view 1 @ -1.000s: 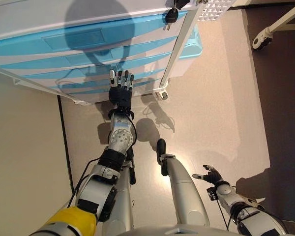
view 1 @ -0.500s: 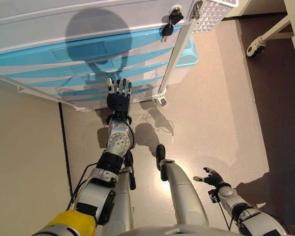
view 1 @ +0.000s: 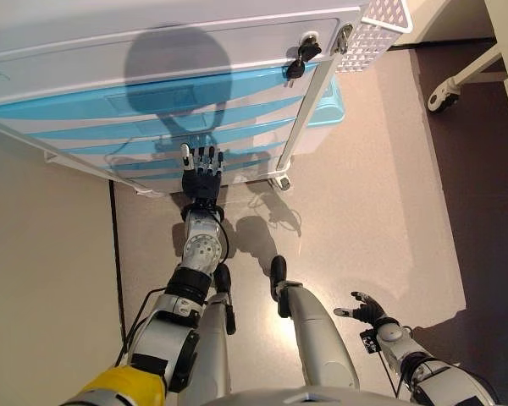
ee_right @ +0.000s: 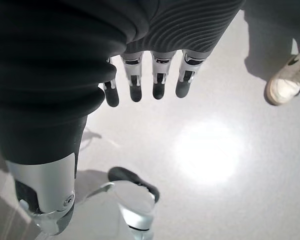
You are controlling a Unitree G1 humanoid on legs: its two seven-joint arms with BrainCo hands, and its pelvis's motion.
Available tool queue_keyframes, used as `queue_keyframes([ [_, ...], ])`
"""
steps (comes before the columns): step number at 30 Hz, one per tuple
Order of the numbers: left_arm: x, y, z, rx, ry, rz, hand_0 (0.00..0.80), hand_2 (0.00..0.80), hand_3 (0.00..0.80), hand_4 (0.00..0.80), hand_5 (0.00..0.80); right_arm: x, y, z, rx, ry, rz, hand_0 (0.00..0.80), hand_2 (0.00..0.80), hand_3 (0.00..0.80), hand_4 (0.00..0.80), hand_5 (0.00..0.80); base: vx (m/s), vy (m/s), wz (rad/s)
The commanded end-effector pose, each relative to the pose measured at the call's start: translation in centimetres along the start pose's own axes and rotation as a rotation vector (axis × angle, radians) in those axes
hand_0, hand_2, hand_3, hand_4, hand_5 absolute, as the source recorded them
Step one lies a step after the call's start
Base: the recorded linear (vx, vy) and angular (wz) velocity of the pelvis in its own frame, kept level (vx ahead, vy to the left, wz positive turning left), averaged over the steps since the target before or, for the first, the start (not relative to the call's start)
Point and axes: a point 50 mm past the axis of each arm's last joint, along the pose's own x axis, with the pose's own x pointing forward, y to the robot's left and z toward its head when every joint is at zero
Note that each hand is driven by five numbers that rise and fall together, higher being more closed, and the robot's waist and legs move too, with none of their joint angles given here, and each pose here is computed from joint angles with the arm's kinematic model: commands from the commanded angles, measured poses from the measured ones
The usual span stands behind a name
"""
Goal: Open the drawer and pick up the medicine
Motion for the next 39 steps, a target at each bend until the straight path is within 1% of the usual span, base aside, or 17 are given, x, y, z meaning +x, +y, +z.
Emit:
queue_keyframes([
  [1,1.1,-5.2,6.6,0.054,-0.283,-0.308,0.000,0.000,0.000,0.000,0.000,-0.7,-0.8,-2.6,-0.054,0.057,-0.012,0.000,0.000,0.000,0.000,0.000,0.000,0.034,0.05],
  [15,1.3,-6.3,7.7,0.097,-0.312,-0.338,0.000,0.000,0.000,0.000,0.000,-0.6,-1.3,-2.2,-0.071,0.045,-0.013,0.000,0.000,0.000,0.000,0.000,0.000,0.012,0.01],
  [22,1.9,-7.4,8.0,0.165,-0.302,-0.373,0.000,0.000,0.000,0.000,0.000,-0.5,-1.6,-2.0,-0.081,0.042,-0.017,0.000,0.000,0.000,0.000,0.000,0.000,0.000,0.00],
  [25,2.5,-8.7,8.0,0.206,-0.285,-0.407,0.000,0.000,0.000,0.000,0.000,-0.5,-2.0,-1.9,-0.084,0.038,-0.021,0.000,0.000,0.000,0.000,0.000,0.038,-0.002,0.00],
  [30,3.0,-9.7,7.9,0.256,-0.272,-0.425,0.000,0.000,0.000,0.000,0.000,-0.3,-2.2,-1.5,-0.080,0.030,-0.026,0.000,0.000,0.000,0.000,0.000,0.052,0.001,0.02],
  [35,3.3,-9.3,7.9,0.288,-0.261,-0.395,0.000,0.000,0.000,0.000,0.000,-0.3,-2.1,-1.3,-0.071,0.024,-0.025,0.000,0.000,0.000,0.000,0.000,0.018,0.013,-0.02],
  [39,3.3,-8.6,7.3,0.276,-0.237,-0.369,0.000,0.000,0.000,0.000,0.000,-0.3,-2.0,-1.1,-0.068,0.016,-0.025,0.000,0.000,0.000,0.000,0.000,0.020,0.015,-0.06],
])
